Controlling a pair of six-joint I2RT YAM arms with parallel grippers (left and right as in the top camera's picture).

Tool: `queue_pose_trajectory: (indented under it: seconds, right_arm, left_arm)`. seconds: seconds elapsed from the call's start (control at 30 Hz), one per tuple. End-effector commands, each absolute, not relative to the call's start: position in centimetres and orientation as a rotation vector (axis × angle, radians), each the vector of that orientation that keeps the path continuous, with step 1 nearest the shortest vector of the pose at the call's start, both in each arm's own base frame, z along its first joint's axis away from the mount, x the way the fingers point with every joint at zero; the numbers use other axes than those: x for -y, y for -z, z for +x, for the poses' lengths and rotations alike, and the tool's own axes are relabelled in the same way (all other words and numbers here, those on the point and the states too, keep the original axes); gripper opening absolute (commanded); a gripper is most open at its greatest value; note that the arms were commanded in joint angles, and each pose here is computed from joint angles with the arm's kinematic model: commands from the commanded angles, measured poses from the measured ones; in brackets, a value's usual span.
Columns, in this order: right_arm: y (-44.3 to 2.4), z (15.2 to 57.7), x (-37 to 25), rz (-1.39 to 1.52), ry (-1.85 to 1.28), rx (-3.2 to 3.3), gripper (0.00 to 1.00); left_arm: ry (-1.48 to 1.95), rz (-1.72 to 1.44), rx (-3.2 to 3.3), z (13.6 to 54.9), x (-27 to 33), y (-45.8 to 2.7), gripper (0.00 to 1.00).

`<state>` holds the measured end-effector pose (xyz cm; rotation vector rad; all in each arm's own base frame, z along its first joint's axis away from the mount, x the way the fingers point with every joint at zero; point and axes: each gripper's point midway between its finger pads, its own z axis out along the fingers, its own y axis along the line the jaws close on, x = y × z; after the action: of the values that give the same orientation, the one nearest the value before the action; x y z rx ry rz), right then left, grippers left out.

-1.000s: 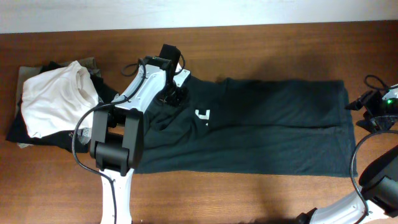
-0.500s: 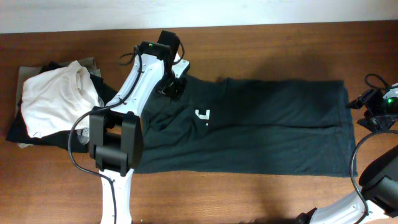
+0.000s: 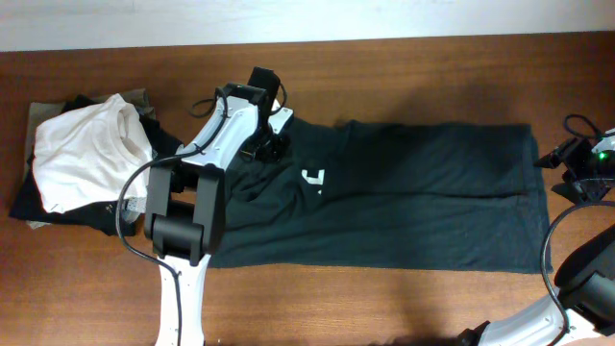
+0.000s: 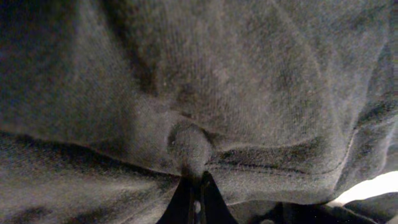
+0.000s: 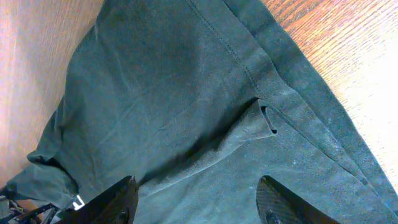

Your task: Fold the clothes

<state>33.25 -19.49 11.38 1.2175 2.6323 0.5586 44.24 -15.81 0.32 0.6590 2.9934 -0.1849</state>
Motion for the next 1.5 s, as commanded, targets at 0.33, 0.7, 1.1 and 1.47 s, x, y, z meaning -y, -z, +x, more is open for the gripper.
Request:
queue_pose_trajectory:
  seconds: [0.33, 0.7, 1.1, 1.47]
  right_arm:
    - [-12.1, 33.4, 19.7, 1.194, -0.538, -2.624, 0.66]
    - [-12.1, 33.4, 19.7, 1.197, -0.54, -2.627, 0.66]
    - [-12.2, 34.0, 20.2, 1.174, -0.52, -2.603, 0.72]
    - [-6.5, 28.2, 20.7, 1.57, -0.28, -2.687, 0.54]
  left_arm:
    - [0.214, 0.657, -3.005, 44.7, 16.4, -2.7, 0.0]
    - [0.169, 0.666, -3.074, 44.3, 15.9, -0.5, 0.2]
    - [0.153, 0.638, -2.953, 47.2, 16.2, -8.6, 0.0]
    - [0.053, 0.491, -3.17, 45.4, 9.4, -5.7, 0.2]
